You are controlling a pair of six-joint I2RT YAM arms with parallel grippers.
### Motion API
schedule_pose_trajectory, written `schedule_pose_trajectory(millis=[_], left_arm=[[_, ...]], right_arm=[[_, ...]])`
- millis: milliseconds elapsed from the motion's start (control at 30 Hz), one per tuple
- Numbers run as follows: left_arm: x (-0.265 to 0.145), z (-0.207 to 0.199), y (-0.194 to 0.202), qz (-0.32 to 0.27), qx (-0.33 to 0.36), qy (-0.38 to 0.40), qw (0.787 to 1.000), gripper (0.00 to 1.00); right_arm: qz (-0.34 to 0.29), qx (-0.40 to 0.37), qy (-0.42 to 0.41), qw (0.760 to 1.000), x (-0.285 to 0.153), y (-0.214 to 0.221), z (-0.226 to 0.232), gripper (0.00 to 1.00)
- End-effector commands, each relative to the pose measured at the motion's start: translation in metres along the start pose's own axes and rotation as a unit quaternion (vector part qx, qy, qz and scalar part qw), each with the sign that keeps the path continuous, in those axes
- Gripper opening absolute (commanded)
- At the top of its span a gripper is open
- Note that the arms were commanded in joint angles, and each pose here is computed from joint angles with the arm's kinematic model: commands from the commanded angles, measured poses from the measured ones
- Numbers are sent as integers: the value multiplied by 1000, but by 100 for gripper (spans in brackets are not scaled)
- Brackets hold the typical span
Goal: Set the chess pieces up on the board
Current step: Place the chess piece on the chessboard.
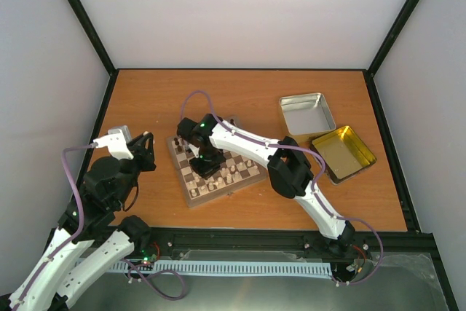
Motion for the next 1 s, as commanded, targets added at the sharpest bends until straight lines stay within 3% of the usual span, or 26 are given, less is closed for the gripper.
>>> schedule_pose_trajectory(millis=[0, 167, 467, 800, 967], left_arm=[[0, 3, 0, 1, 13, -10, 1000, 19], [0, 3, -1, 0, 13, -10, 1000, 19], [0, 3, 0, 3, 13, -9, 1000, 19], [8, -5, 7, 20, 22, 9, 1000, 19], [19, -34, 17, 47, 30, 91, 994, 19]], right_arm=[[-33, -2, 20, 999, 2, -9, -1, 9], [-46, -1, 26, 999, 1, -13, -3, 12], [-88, -4, 28, 996, -32, -14, 0, 33], [-176, 19, 27, 984, -70, -7, -7, 35], [-239, 46, 2, 970, -87, 6, -23, 34]])
Point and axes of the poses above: each gripper's point midway between its finger pads, its own x axis out along the fingers, its own z axis along the line the jaws close on, y = z × x, the point moved 3 cm from there along -x, back along the fingers, and after that the axes turned 5 degrees about x, right-handed, at the moved point
